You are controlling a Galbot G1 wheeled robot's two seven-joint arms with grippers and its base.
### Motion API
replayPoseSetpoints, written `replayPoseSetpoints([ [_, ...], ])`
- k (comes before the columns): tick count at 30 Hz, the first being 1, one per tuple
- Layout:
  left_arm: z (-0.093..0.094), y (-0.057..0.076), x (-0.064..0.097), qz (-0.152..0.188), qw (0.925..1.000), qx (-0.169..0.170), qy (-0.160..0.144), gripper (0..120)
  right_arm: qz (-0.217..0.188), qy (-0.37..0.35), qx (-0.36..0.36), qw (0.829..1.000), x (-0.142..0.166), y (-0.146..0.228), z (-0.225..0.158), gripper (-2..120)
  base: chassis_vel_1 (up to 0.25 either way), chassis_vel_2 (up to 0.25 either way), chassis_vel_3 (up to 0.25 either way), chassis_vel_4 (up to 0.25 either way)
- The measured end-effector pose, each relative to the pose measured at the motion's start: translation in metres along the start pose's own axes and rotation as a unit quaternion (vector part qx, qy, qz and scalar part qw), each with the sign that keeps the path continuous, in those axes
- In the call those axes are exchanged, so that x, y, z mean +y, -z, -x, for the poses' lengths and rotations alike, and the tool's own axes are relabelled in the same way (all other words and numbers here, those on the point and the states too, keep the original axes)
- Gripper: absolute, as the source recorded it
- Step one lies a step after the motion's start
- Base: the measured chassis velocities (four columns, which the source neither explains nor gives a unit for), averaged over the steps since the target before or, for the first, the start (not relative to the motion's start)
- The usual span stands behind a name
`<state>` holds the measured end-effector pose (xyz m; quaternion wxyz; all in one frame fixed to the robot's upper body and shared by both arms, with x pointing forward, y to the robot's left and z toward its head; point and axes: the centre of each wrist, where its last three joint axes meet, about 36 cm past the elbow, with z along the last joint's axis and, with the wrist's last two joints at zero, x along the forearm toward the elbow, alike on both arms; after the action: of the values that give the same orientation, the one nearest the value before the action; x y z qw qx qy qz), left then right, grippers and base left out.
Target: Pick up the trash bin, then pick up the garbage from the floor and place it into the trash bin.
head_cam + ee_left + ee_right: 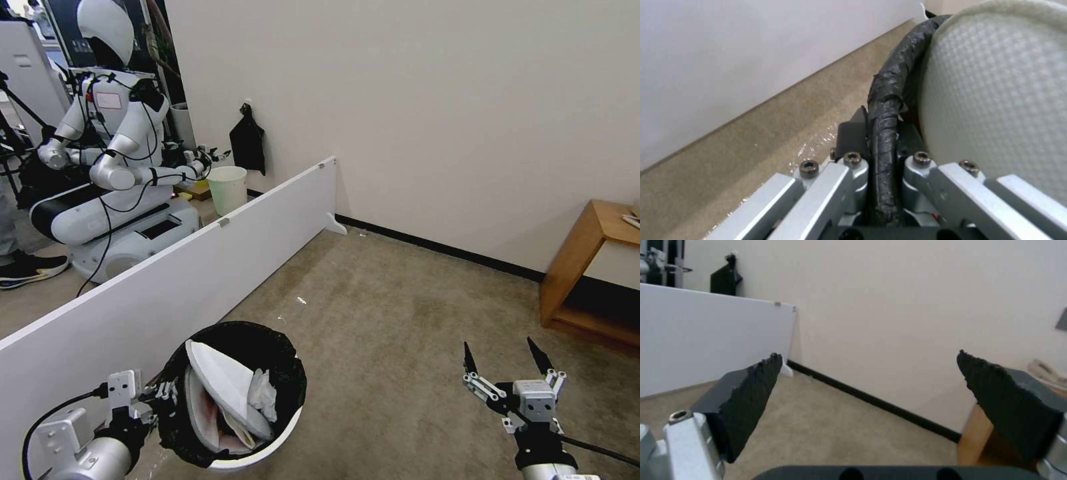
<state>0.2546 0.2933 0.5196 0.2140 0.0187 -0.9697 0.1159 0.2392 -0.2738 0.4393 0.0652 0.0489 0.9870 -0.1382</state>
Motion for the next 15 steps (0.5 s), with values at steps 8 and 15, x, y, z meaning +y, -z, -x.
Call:
replayPoseSetpoints([
  [8, 0.0006, -0.0002, -0.0011, 0.005, 1.0000, -0.003, 0.001, 4, -0.039, -0.009, -0.010, 0.999, -0.0082, 0.0009, 0.0018, 100, 0.000, 0.000, 0.000, 0.000],
  [15, 0.0038, -0.0009, 0.0013, 0.011, 0.9999, -0.010, 0.007, 4, -0.039, -0.014, -0.013, 0.999, -0.0092, 0.0010, 0.0036, 100, 0.000, 0.000, 0.000, 0.000],
])
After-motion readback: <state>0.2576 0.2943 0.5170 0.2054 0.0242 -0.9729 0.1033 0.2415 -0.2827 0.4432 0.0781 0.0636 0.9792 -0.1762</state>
